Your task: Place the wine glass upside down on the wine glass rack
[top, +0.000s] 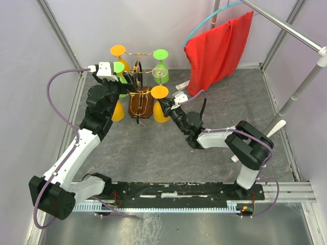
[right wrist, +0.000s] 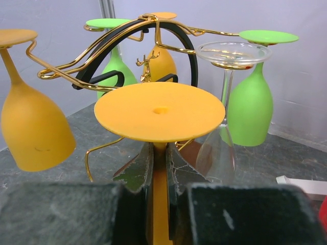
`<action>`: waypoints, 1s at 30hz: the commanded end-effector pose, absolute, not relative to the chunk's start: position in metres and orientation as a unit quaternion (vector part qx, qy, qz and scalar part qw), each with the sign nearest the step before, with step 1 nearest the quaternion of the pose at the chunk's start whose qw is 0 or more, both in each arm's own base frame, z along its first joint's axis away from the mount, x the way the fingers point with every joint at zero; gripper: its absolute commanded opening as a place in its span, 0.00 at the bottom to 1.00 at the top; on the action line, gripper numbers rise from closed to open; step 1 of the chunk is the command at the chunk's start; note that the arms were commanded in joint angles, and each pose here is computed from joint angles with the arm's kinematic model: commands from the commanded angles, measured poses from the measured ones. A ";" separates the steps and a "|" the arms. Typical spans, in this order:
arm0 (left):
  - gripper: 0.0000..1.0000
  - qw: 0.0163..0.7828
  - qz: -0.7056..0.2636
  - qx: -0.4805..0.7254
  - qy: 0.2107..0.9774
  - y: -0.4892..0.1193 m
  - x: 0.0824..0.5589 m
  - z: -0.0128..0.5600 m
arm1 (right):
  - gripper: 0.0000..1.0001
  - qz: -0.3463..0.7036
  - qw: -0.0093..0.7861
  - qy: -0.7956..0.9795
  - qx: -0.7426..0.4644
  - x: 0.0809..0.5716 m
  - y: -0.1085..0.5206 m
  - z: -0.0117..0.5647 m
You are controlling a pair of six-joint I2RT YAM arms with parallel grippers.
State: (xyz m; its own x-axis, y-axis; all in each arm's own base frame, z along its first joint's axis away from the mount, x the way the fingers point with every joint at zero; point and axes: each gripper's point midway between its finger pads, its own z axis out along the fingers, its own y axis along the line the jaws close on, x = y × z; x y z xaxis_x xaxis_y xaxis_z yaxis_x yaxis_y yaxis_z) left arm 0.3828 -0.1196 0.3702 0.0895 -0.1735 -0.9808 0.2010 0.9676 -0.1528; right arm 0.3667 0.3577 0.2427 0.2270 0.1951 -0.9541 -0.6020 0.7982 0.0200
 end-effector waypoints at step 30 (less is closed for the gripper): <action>0.99 0.756 -0.145 -0.035 0.637 -0.112 0.381 0.390 | 0.77 0.237 0.759 0.566 -0.220 0.329 0.329 0.257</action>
State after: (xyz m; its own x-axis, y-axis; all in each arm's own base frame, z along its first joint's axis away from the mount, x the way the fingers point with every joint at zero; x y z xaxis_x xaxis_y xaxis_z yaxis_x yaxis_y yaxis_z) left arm 0.3811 -0.1181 0.3678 0.0875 -0.1892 -0.9780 0.1943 0.9662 -0.1695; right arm 0.3324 0.3480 0.2382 0.2225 0.1168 -0.9679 -0.6561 0.7523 -0.0600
